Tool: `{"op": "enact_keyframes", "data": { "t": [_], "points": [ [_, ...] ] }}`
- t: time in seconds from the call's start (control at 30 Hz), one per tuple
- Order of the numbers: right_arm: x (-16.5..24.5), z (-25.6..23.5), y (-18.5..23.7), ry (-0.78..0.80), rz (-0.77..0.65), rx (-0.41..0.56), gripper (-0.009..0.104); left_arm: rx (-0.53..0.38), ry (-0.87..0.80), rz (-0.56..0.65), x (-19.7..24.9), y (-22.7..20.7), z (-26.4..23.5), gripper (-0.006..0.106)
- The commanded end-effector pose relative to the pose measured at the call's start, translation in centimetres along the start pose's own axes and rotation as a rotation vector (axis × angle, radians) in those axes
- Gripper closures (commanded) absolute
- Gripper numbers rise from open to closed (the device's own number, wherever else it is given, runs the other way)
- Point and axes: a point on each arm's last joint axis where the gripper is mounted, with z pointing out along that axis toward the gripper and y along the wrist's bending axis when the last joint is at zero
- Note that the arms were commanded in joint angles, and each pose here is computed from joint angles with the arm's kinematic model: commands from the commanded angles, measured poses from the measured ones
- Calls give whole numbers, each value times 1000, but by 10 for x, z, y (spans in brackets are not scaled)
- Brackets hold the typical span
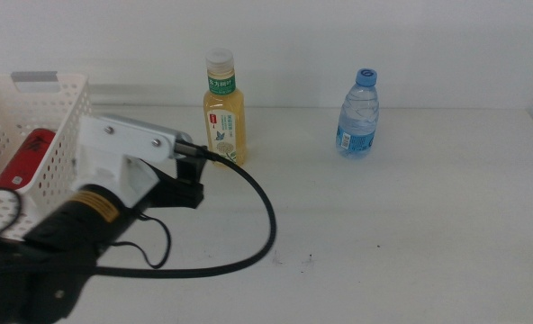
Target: Use arms to grab the bottles and put them into the dustbin to the left of the table.
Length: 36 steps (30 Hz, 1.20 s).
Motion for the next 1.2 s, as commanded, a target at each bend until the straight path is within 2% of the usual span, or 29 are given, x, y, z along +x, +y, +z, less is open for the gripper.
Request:
{"op": "enact_keyframes", "data": {
  "t": [0.0,0.27,1.17],
  "points": [
    [0,0,-1,-9,-9,11,15,27,-43,-21,7,-3,8,7],
    [0,0,-1,-9,-9,11,15,23,-62,-47,36,-5,46,7],
    [0,0,-1,-9,-9,11,15,-19,-63,-74,61,11,182,7]
  ]
}}
